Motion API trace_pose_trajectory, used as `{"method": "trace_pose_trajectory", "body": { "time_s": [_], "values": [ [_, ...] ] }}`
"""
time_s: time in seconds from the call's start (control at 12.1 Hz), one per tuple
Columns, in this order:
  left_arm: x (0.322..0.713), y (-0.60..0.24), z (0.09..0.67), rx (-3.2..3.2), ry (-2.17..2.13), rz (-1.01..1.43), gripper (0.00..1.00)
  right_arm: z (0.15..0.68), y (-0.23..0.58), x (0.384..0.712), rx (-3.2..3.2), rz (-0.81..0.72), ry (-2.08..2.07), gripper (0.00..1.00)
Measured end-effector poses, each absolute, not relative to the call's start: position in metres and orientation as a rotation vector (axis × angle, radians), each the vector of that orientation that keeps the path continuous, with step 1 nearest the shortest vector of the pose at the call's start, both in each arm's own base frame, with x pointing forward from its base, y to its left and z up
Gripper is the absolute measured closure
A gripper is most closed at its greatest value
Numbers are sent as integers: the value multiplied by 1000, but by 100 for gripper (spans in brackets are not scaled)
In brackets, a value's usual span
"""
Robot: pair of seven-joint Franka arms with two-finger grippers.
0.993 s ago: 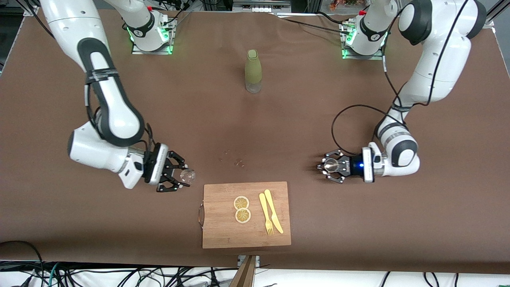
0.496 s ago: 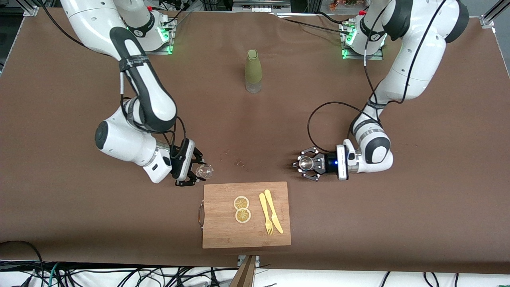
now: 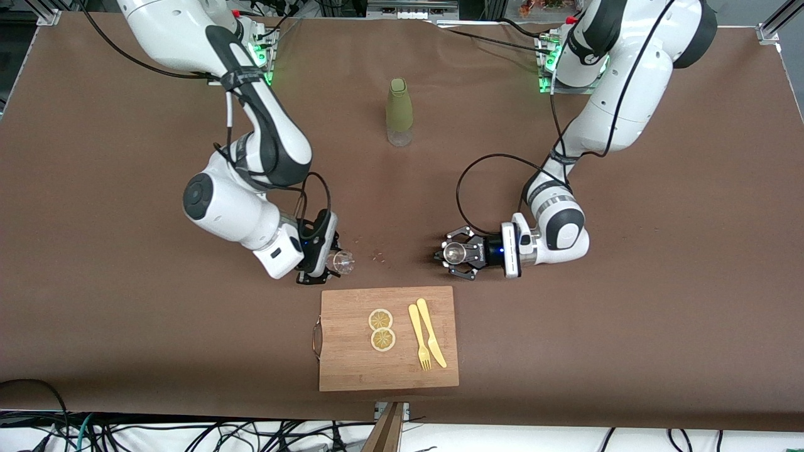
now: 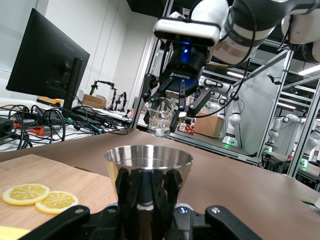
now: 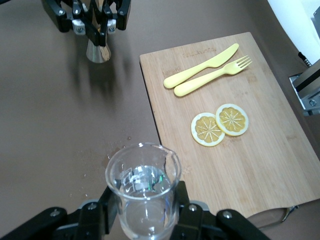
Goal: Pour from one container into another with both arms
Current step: 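Lift the beaker and jigger toward the table center with both grippers, then tilt the right gripper's beaker over the jigger held by the left gripper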
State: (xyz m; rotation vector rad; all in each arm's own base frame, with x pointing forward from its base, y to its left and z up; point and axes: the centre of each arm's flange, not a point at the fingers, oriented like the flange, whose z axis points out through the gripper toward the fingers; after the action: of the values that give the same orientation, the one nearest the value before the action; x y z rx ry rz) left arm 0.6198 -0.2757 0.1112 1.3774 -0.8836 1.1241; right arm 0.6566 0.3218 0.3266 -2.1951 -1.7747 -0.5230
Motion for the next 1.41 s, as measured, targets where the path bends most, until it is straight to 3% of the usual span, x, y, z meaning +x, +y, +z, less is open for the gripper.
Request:
{"method": "trace_pose_trajectory", "body": {
  "time_s": [1.41],
  "values": [
    [581, -376, 104, 1459, -823, 1187, 90, 349, 416, 612, -2443, -458, -1891, 51]
  ]
}}
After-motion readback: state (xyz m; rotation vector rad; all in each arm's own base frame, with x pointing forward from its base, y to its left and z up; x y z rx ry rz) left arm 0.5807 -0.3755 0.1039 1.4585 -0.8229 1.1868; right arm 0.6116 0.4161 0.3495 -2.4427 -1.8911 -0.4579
